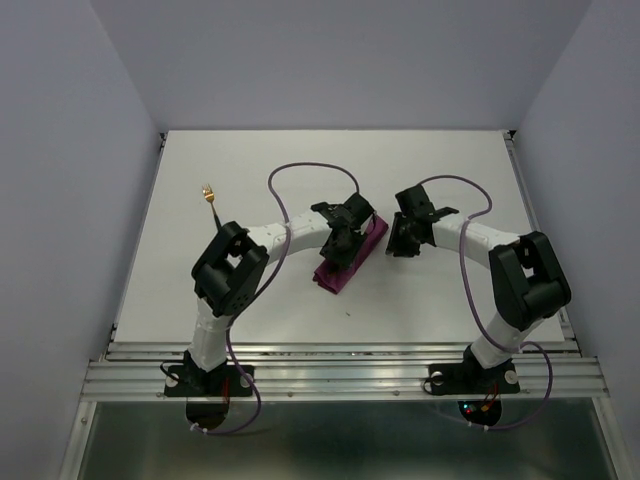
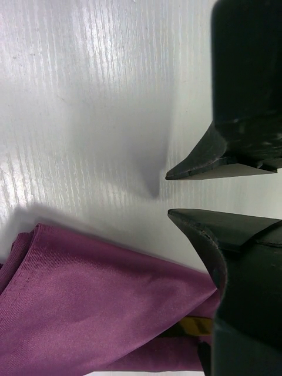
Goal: Fold the napkin into a case and place the utensils inside
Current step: Insert the knife into the folded napkin.
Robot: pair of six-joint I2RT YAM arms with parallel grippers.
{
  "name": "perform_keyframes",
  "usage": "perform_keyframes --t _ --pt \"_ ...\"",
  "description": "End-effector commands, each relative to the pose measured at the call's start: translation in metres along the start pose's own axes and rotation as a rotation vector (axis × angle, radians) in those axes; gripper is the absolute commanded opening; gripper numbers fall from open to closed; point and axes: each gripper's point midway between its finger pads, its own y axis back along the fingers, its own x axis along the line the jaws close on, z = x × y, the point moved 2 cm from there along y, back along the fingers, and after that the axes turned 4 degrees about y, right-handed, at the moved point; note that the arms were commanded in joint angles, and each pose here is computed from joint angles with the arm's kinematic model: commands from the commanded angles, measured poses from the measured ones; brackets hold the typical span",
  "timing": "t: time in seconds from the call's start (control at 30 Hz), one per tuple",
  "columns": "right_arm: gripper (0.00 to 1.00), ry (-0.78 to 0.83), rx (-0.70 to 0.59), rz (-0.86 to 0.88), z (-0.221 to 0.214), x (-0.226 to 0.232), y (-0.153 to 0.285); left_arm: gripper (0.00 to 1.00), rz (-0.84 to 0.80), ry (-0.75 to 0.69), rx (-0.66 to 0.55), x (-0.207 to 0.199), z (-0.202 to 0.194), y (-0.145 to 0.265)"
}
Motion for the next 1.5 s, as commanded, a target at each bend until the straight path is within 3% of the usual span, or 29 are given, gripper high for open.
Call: perform_keyframes --t 0.0,0.27,0.47,0.67,0.9,1.07,1.47 --pt "0.32 -0.013 -0.045 0.002 0.007 0.000 0.009 0.48 -0.009 -0.041 -0.014 0.000 0.003 -0.005" --pt "0.32 -0.017 -0.048 -0.002 0.006 -0.002 0.010 0.45 0.023 -0.061 0.006 0.005 0.000 -0.020" --pt "0.32 -0.017 -0.042 -0.008 0.004 -0.003 0.009 0.32 0.029 -0.065 0.034 0.008 -0.009 -0.029" --pt "0.32 -0.017 -0.043 -0.007 0.005 -0.002 0.008 0.28 0.044 -0.072 0.035 0.011 -0.008 -0.027" --pt "0.32 -0.013 -0.046 -0.005 0.007 -0.001 0.009 0.29 0.085 -0.090 -0.003 0.016 0.009 -0.009" --pt "0.32 -0.011 -0.048 0.000 0.009 0.000 0.012 0.41 0.075 -0.098 -0.017 0.014 0.017 0.001" --pt "0.32 -0.011 -0.066 0.020 0.015 0.005 0.020 0.40 0.043 -0.065 -0.050 0.013 0.028 0.006"
